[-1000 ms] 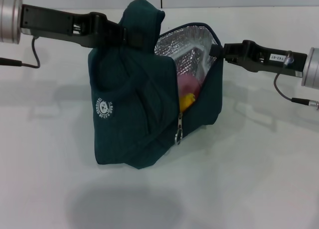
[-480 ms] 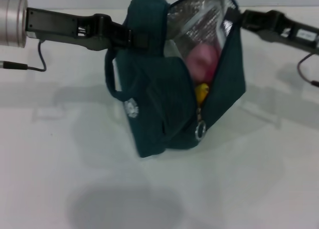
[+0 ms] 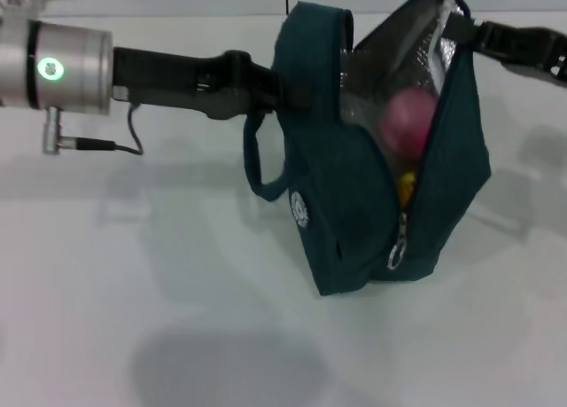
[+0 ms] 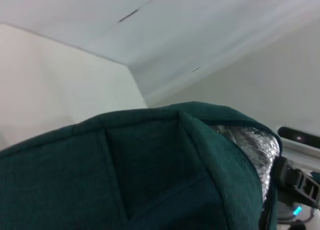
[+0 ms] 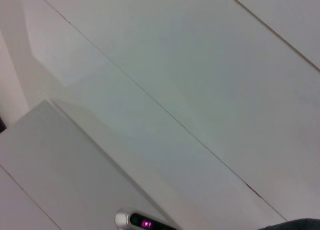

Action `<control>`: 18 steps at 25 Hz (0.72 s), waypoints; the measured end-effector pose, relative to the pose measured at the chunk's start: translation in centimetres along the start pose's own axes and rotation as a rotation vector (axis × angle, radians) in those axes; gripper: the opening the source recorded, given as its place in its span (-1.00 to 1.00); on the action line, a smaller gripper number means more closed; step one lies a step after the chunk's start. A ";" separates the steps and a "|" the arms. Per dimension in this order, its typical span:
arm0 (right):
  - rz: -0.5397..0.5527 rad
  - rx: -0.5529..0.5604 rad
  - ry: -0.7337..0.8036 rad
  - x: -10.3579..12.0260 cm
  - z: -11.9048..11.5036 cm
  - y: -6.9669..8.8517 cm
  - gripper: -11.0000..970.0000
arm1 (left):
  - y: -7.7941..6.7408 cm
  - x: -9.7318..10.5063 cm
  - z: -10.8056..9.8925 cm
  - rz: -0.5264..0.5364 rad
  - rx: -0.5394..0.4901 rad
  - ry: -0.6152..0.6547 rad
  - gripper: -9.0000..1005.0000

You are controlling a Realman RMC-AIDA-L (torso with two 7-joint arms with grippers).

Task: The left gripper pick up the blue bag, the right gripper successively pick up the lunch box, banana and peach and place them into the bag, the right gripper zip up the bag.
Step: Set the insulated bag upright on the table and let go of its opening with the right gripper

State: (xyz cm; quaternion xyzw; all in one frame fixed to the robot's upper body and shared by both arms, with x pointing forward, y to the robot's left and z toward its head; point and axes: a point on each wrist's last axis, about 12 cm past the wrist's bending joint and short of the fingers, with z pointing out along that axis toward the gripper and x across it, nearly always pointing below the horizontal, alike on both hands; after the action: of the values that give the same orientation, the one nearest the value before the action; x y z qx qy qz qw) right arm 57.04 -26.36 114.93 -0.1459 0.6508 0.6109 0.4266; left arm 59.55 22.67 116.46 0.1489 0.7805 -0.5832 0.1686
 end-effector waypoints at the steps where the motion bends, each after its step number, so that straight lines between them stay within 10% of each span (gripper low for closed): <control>1: 0.001 0.005 0.007 0.2 0.0 -0.1 -0.91 | 0.2 0.1 0.4 -0.005 -0.006 0.004 -0.90; 18: -0.029 -0.008 0.001 0.8 -0.7 0.1 -0.81 | 0.5 0.8 1.0 -0.030 -0.003 0.027 -0.90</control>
State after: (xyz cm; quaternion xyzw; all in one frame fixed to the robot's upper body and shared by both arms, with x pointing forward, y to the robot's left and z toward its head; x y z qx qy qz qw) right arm 56.25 -26.71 114.35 -0.1573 0.6465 0.6071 0.4344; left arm 59.08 21.91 115.44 0.1448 0.7859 -0.5823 0.1495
